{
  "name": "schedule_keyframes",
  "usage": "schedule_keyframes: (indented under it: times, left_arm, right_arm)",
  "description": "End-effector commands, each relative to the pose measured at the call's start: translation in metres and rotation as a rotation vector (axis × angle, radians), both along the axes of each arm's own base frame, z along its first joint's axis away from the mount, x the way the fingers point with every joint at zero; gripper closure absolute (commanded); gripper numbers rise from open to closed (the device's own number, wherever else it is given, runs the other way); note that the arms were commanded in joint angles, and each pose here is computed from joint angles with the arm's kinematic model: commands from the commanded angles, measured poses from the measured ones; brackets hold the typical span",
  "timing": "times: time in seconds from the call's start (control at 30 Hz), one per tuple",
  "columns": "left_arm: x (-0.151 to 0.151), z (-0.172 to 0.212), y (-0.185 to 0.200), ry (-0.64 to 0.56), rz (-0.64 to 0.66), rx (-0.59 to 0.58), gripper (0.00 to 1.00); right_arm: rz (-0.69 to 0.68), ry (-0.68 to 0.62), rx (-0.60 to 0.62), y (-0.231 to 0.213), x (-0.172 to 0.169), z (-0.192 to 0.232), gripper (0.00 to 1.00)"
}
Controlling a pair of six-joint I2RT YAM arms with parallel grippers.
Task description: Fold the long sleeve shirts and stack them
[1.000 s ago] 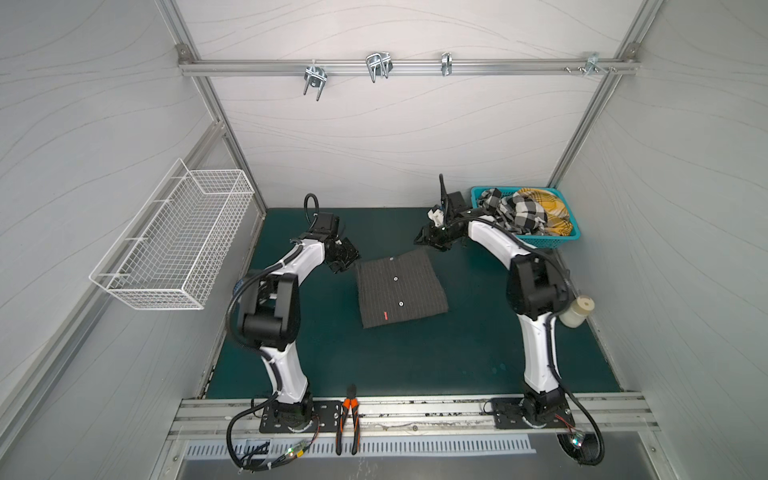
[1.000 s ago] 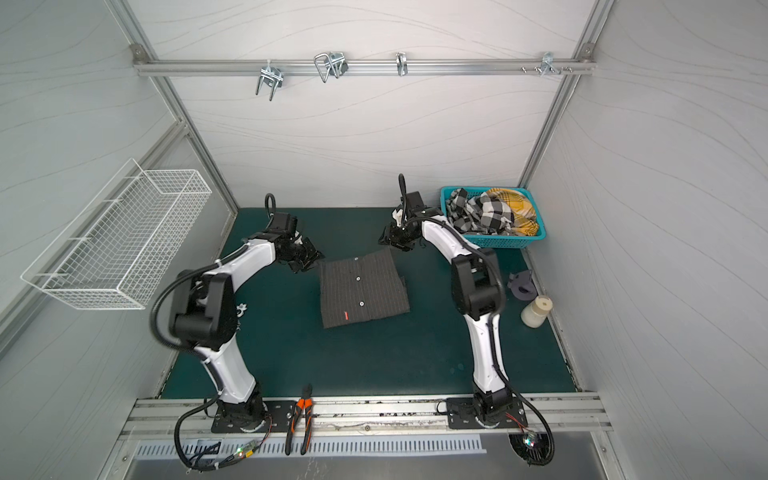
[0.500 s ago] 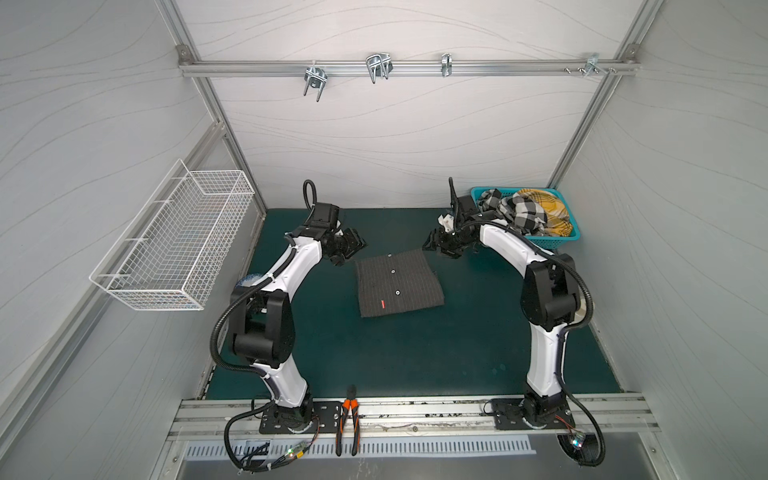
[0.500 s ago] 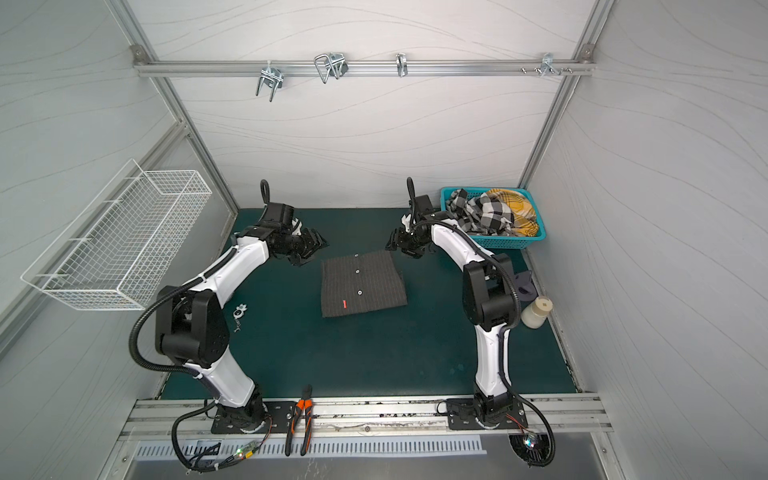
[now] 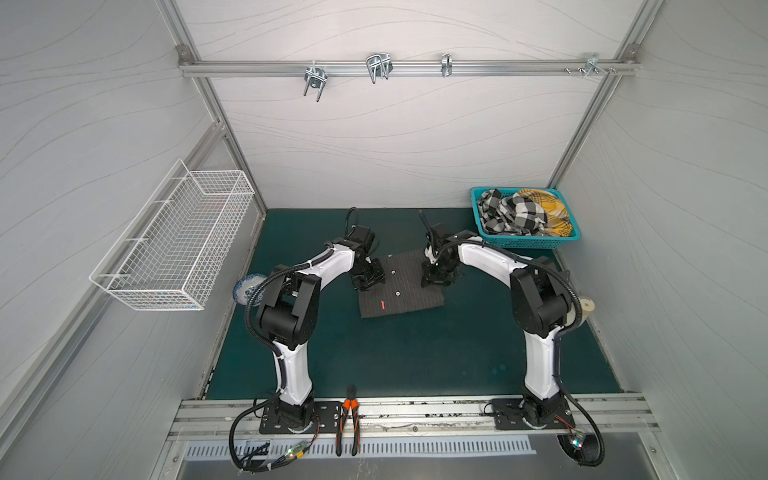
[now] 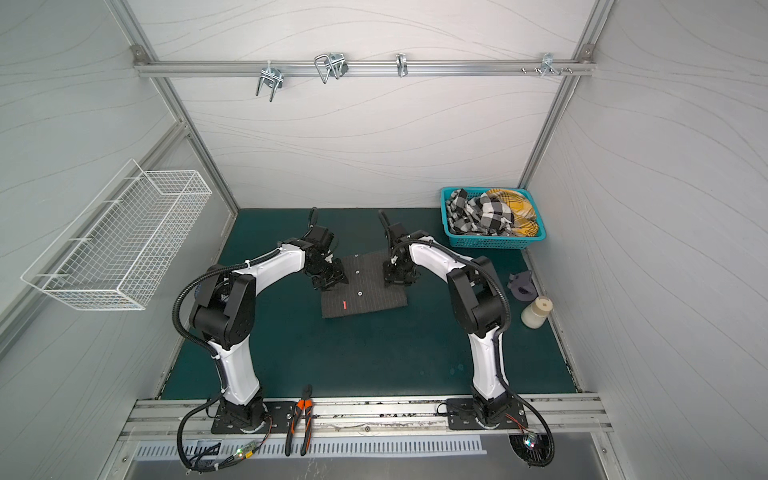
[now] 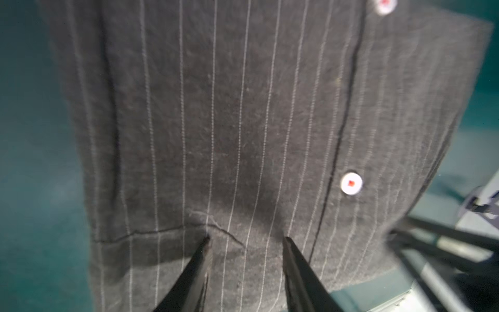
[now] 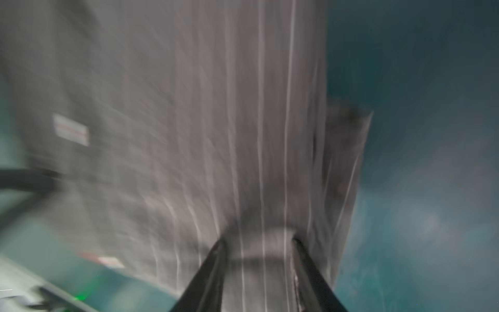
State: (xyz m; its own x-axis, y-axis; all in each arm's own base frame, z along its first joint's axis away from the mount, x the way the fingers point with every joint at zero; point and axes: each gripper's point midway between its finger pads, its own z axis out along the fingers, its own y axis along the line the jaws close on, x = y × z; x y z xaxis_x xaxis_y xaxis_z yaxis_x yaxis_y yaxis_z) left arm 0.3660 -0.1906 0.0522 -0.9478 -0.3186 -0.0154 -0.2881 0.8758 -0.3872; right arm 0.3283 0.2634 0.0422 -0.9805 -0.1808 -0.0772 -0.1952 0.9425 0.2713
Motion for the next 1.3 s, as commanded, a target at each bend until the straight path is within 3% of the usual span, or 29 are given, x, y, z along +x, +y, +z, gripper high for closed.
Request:
schedule_keyframes:
  times: [0.0, 0.17, 0.27, 0.33, 0.4, 0.47, 0.57, 0.63, 0.87, 1.0, 1.13, 1.27]
  left_arm:
    - [-0.02, -0.016, 0.0, 0.039, -0.022, 0.054, 0.59]
    - [-0.07, -0.034, -0.003, 0.096, -0.054, 0.041, 0.62]
    - [-0.082, -0.018, -0.006, 0.073, -0.079, 0.023, 0.56]
    - [-0.07, 0.01, -0.003, 0.003, -0.092, 0.038, 0.49]
    - [-0.052, 0.037, 0.001, -0.065, -0.1, 0.071, 0.44]
    - [-0.032, 0.054, 0.01, -0.096, -0.097, 0.096, 0.43]
    - [-0.005, 0.056, 0.038, -0.095, -0.042, 0.131, 0.42]
    - [0.008, 0.044, 0.062, -0.054, 0.016, 0.129, 0.39]
    - [0.023, 0.005, 0.059, 0.067, 0.088, -0.1, 0.37]
    - [0.024, -0.01, 0.057, 0.094, 0.099, -0.112, 0.38]
    - [0.019, -0.016, 0.058, 0.101, 0.092, -0.105, 0.39]
    - [0.014, -0.023, 0.058, 0.12, 0.092, -0.111, 0.42]
  right_arm:
    - [-0.042, 0.033, -0.117, -0.032, -0.033, -0.013, 0.64]
    - [-0.032, 0.069, -0.116, -0.037, -0.081, -0.022, 0.66]
    - [-0.04, 0.064, -0.118, -0.044, -0.094, -0.006, 0.67]
    - [-0.047, 0.017, -0.078, -0.042, -0.092, 0.021, 0.62]
    - [-0.06, -0.034, -0.044, -0.04, -0.079, 0.044, 0.46]
    - [-0.074, -0.038, 0.029, -0.035, -0.057, 0.059, 0.38]
    - [-0.078, 0.023, 0.229, -0.015, -0.017, 0.066, 0.37]
    - [-0.063, 0.053, 0.285, -0.004, 0.006, 0.059, 0.36]
    - [-0.083, 0.099, 0.274, -0.001, 0.05, 0.022, 0.34]
    - [-0.072, 0.156, 0.24, -0.002, 0.04, 0.012, 0.32]
    - [-0.138, 0.115, 0.263, -0.025, 0.013, 0.03, 0.23]
    - [-0.149, 0.162, 0.294, -0.032, -0.013, 0.03, 0.11]
